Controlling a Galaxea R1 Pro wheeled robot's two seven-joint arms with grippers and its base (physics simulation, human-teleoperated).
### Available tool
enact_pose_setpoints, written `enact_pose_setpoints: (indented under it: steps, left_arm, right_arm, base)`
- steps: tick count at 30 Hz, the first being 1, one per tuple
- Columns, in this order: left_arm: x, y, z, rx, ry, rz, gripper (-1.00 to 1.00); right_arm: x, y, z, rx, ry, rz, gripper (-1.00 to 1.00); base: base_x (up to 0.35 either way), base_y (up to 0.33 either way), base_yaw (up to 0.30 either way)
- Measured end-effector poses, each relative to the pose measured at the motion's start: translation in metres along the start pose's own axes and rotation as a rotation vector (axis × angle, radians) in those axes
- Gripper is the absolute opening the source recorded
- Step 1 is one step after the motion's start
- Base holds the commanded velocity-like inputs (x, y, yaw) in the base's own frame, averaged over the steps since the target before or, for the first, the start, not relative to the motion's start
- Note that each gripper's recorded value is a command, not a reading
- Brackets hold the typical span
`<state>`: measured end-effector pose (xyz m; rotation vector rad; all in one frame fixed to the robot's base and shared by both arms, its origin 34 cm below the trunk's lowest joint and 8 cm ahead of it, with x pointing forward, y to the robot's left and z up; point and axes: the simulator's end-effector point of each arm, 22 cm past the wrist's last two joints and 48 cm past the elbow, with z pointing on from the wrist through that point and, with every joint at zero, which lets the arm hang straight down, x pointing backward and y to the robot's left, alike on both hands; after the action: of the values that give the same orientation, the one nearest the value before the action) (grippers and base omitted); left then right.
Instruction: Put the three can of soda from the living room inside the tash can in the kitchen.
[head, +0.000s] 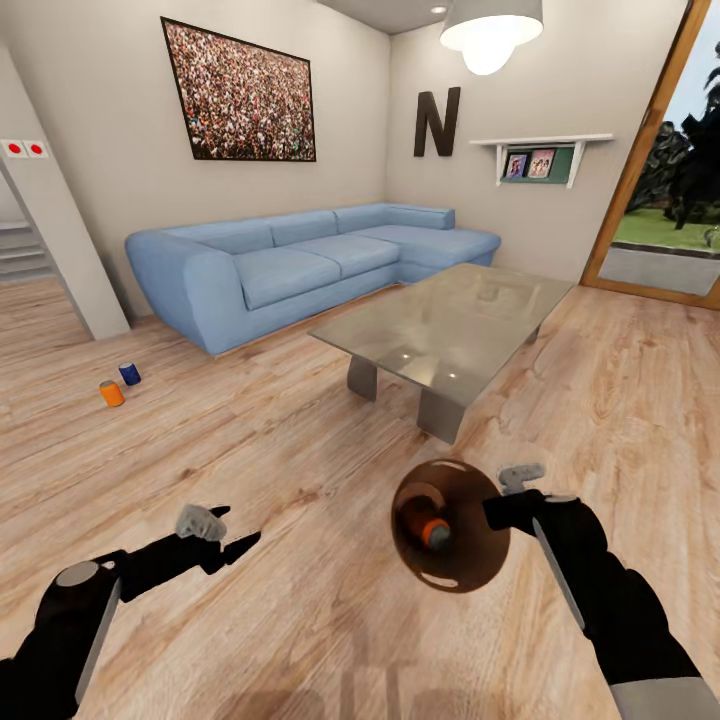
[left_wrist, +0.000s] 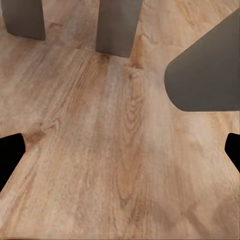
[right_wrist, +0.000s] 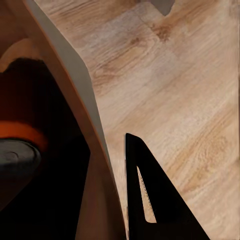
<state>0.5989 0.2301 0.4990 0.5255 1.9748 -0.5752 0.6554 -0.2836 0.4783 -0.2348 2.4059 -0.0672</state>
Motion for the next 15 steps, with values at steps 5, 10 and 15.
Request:
enact_pose_setpoints:
  steps: [5,10,15]
  left_arm:
    - [0.042,0.035,-0.001,-0.236,-0.016,-0.002,1.0]
    - [0.069,0.078,-0.012,-0.457,-0.016,-0.022,1.0]
    - [0.123,0.102,-0.024,-0.591,0.024,-0.071,1.0]
  right_arm:
    - [0.026,0.0,0.007,-0.005,-0.026,-0.003,-1.0]
    - [0.029,0.007,0.007,-0.014,-0.047,-0.01,-1.0]
    - [0.021,0.016,0.013,-0.031,-0.112,-0.021,-1.0]
  base:
    - [0.0,0.0,0.0]
    - [0.0,0.0,0.0]
    - [0.0,0.0,0.0]
